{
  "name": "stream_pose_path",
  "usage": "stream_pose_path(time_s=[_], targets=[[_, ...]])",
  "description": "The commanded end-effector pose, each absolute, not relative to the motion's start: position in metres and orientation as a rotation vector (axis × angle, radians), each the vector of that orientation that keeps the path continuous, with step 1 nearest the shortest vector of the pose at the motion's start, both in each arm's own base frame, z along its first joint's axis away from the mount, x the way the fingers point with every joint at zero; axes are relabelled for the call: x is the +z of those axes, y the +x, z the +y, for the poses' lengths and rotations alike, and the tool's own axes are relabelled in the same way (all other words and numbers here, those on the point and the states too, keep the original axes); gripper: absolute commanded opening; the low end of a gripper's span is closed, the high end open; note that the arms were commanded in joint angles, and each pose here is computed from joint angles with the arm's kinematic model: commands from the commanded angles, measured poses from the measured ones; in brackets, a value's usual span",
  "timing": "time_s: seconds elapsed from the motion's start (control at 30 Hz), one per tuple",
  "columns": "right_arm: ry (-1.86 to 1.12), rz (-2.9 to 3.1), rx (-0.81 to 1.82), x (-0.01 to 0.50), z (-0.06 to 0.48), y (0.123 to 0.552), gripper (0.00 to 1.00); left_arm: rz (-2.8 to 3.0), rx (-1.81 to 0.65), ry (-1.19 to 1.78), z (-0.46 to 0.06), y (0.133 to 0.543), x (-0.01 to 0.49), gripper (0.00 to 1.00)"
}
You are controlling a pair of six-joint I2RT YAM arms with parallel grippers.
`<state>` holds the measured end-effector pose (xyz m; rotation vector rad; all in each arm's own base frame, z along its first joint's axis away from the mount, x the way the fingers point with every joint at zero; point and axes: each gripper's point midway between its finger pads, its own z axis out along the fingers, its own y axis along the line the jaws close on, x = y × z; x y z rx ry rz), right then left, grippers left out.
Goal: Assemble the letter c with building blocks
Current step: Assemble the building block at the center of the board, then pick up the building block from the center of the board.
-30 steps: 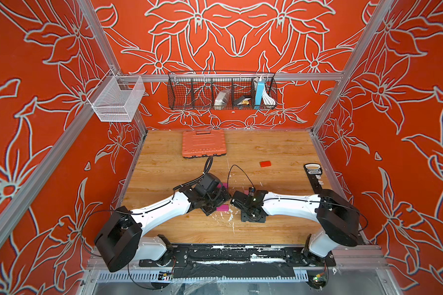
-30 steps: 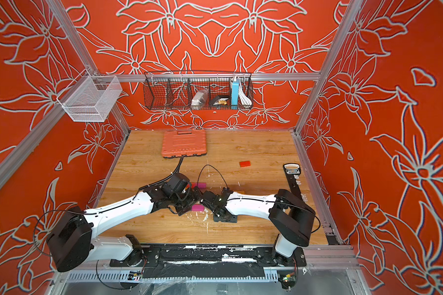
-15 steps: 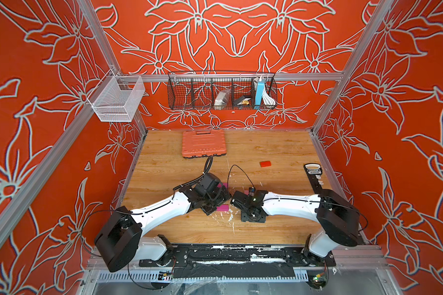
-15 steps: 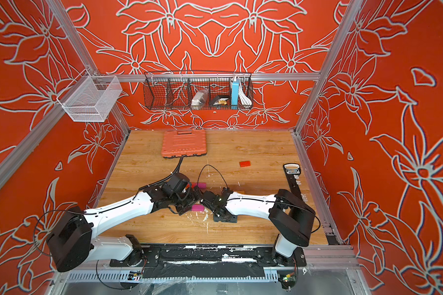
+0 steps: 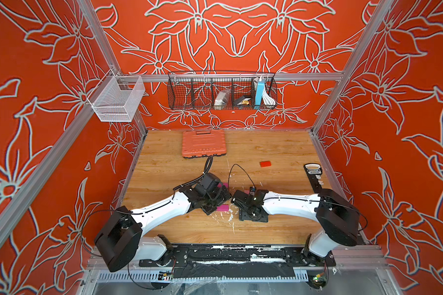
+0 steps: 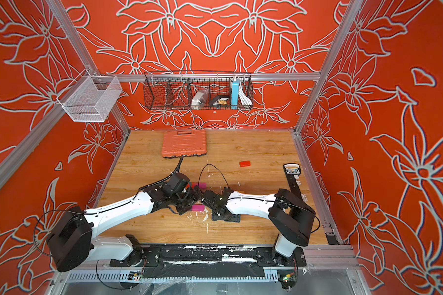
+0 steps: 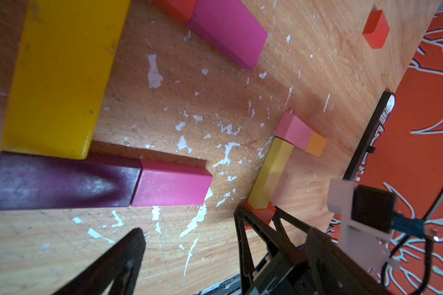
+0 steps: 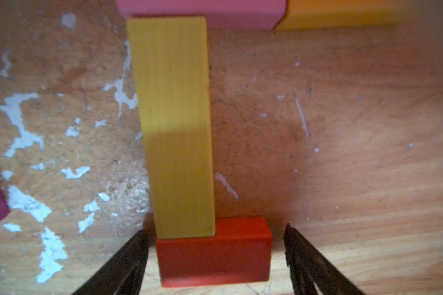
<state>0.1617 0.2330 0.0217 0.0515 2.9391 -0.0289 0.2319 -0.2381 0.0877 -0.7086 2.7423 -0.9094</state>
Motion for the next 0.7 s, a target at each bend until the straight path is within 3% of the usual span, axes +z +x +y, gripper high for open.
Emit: stream_pose_path(time_s=[0.0,0.3,0.5,0.67], targets=[[0.015,2.932,-0.053,0.027,0.222,0.159,0.90,2.735,-0.903,-0.692,-0.240,0.235,0.088,0.99],[0.081,2.801,0.006,0.095,0.174,0.187,0.92,2.669,-0.818,-0.631,-0.220,0.249,0.113,0.99],[0.204,2.757,0.082,0.120,0.131,0.245,0.93,2.647,-0.826,-0.625,-0.204,0.270,0.126,0.99],[0.109,2.765,0.085,0.127,0.122,0.308,0.97,2.656,-0.845,-0.606,-0.197,0.288,0.130,0.99]])
